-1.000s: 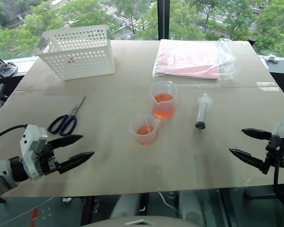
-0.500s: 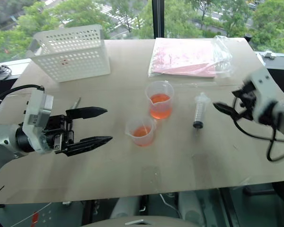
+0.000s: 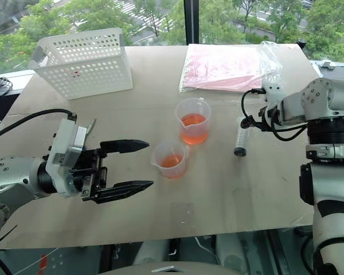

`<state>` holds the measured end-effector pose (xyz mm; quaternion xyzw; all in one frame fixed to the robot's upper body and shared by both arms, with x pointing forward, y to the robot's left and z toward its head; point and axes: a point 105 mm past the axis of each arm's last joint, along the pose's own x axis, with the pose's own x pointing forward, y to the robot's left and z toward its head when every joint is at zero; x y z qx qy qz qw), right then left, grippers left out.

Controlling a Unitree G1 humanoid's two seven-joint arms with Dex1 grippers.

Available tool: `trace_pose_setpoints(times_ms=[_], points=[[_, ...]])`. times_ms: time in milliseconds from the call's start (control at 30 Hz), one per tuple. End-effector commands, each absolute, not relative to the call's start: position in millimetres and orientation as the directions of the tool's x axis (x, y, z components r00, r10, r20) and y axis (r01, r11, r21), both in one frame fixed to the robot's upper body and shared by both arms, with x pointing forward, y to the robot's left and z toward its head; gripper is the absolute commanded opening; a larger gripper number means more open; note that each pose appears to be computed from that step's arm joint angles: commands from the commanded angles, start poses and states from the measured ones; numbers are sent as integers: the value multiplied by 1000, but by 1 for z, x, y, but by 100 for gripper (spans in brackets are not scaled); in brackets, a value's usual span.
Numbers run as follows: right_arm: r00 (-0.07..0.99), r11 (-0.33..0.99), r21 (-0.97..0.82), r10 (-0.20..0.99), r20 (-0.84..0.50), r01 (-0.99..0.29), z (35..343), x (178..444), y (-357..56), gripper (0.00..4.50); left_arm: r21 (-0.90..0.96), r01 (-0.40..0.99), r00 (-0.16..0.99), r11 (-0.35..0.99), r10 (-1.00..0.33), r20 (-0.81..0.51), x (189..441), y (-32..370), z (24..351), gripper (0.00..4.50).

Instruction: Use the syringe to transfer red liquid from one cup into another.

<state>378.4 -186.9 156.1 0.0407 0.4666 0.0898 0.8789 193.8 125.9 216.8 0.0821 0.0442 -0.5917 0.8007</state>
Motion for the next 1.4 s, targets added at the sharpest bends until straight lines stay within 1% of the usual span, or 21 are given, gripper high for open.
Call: trace_pose_setpoints(times_ms=[33, 67, 133, 200, 233, 300, 333, 500, 567, 600, 633, 700, 767, 800, 867, 933, 1067, 1133, 1233, 1300, 1400], points=[[535, 982, 166, 186, -824, -86, 164, 386, -179, 439, 106, 954, 294, 281, -945, -141, 187, 122, 222, 449], [527, 983, 167, 185, -829, -83, 164, 388, -176, 439, 105, 953, 297, 284, -944, -143, 185, 122, 221, 449], [514, 982, 164, 186, -837, -89, 162, 390, -170, 388, 103, 949, 309, 297, -941, -140, 184, 122, 220, 450], [507, 982, 157, 189, -841, -107, 159, 392, -166, 315, 105, 945, 323, 311, -936, -136, 183, 122, 220, 450], [505, 982, 153, 190, -842, -115, 158, 393, -165, 251, 107, 943, 327, 315, -935, -136, 183, 122, 220, 450], [510, 982, 134, 183, -841, -131, 157, 395, -165, 158, 105, 939, 341, 329, -931, -132, 181, 122, 219, 450], [512, 983, 128, 179, -840, -134, 156, 395, -167, 145, 104, 937, 346, 334, -929, -130, 181, 122, 218, 450], [549, 977, 94, 188, -814, -194, 162, 391, -186, 135, 98, 929, 368, 358, -922, -118, 180, 122, 215, 450], [585, 951, 167, 292, -757, -259, 174, 381, -189, 135, 99, 925, 375, 365, -921, -109, 181, 122, 216, 450], [597, 929, 236, 366, -714, -286, 183, 373, -191, 135, 99, 925, 377, 368, -921, -102, 182, 122, 216, 450], [630, 909, 254, 412, -659, -329, 195, 365, -193, 135, 99, 924, 378, 369, -921, -98, 182, 122, 217, 450], [674, 853, 272, 519, -525, -445, 218, 348, -187, 134, 100, 924, 378, 369, -921, -92, 183, 123, 217, 450], [668, 761, 288, 648, -365, -581, 247, 330, -170, 134, 100, 922, 383, 375, -920, -79, 187, 124, 219, 450], [666, 708, 241, 706, -241, -664, 269, 321, -156, 134, 97, 916, 396, 389, -917, -57, 191, 126, 223, 450], [632, 626, 107, 775, 23, -772, 309, 305, -128, 134, 87, 895, 439, 437, -899, 4, 202, 130, 231, 450], [612, 611, 63, 773, 166, -789, 326, 301, -110, 134, 72, 883, 463, 464, -886, 31, 208, 133, 235, 450], [568, 599, 13, 752, 334, -801, 338, 303, -80, 133, 53, 866, 496, 498, -867, 48, 216, 137, 238, 450], [562, 612, -21, 738, 373, -790, 332, 310, -65, 133, 57, 845, 530, 532, -847, 52, 222, 143, 240, 450], [601, 666, -50, 701, 383, -744, 315, 328, -54, 133, 87, 817, 569, 570, -821, 40, 229, 149, 241, 450], [618, 702, -118, 685, 386, -703, 303, 336, -52, 133, 96, 803, 587, 588, -809, 37, 231, 152, 243, 450], [641, 713, -87, 672, 371, -696, 287, 344, -50, 133, 127, 756, 644, 642, -764, 32, 240, 159, 247, 450]])
